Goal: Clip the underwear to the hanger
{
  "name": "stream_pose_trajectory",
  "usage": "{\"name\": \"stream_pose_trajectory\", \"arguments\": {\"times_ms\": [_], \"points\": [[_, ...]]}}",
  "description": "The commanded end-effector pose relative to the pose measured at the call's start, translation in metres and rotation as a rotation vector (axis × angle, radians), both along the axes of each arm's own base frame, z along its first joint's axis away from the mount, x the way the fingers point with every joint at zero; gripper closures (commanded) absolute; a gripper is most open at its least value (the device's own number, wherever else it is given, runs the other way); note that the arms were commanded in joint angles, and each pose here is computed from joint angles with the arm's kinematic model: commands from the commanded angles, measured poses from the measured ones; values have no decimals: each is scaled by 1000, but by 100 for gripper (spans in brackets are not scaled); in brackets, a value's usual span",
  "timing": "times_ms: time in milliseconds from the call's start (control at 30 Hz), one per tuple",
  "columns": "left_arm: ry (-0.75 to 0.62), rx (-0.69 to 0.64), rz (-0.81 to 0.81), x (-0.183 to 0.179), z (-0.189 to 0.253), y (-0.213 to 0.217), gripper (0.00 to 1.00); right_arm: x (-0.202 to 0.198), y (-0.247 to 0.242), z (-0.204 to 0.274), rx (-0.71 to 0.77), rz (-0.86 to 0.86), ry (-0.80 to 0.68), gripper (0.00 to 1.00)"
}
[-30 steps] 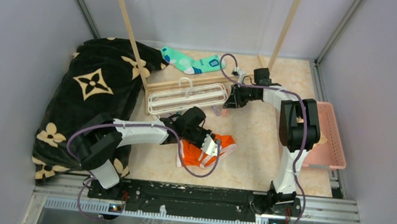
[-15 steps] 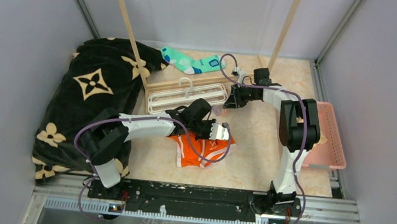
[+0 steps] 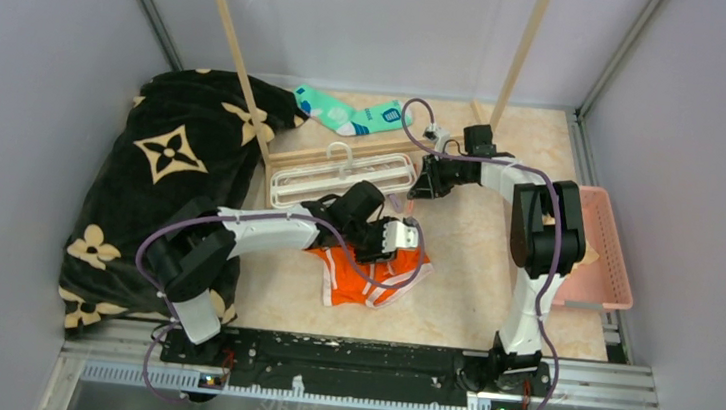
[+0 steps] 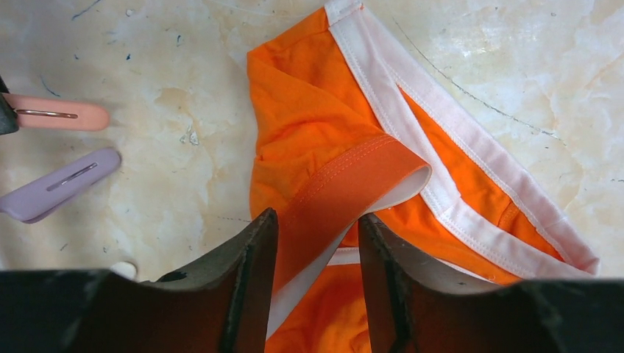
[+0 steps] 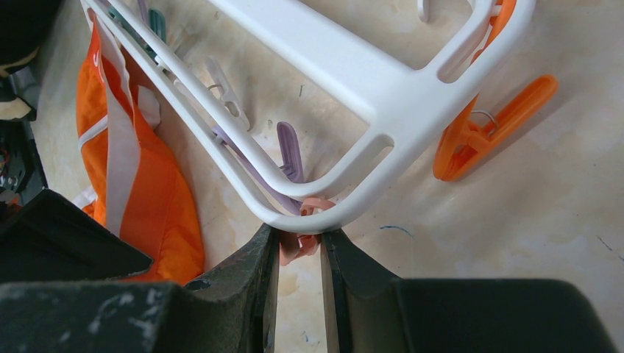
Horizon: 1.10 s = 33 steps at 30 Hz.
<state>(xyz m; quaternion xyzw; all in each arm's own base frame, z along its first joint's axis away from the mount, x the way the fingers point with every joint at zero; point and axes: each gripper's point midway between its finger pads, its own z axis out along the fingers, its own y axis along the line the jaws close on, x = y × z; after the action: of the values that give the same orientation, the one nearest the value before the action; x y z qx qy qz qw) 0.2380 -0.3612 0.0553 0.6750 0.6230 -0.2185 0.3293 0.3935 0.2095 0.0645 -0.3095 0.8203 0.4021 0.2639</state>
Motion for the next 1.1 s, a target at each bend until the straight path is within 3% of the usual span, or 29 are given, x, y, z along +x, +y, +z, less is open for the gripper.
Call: {"name": "stream_pose_trajectory", "arguments": {"times_ms": [0, 467, 733, 967, 1067], "points": [[-5, -18, -13, -2, 5, 1, 49, 2, 18, 35, 45, 54, -103, 100], [-47, -16, -82, -16, -4, -9, 47, 1, 18, 35, 45, 57, -101, 100], [-61, -32, -79, -13, 3, -15, 52, 0, 18, 35, 51, 59, -102, 100], [-34, -10, -63, -13, -3, -13, 80, -1, 20, 40, 70, 57, -111, 100], [-26, -14, -40, -12, -1, -11, 87, -1, 21, 47, 83, 58, -131, 100]]}}
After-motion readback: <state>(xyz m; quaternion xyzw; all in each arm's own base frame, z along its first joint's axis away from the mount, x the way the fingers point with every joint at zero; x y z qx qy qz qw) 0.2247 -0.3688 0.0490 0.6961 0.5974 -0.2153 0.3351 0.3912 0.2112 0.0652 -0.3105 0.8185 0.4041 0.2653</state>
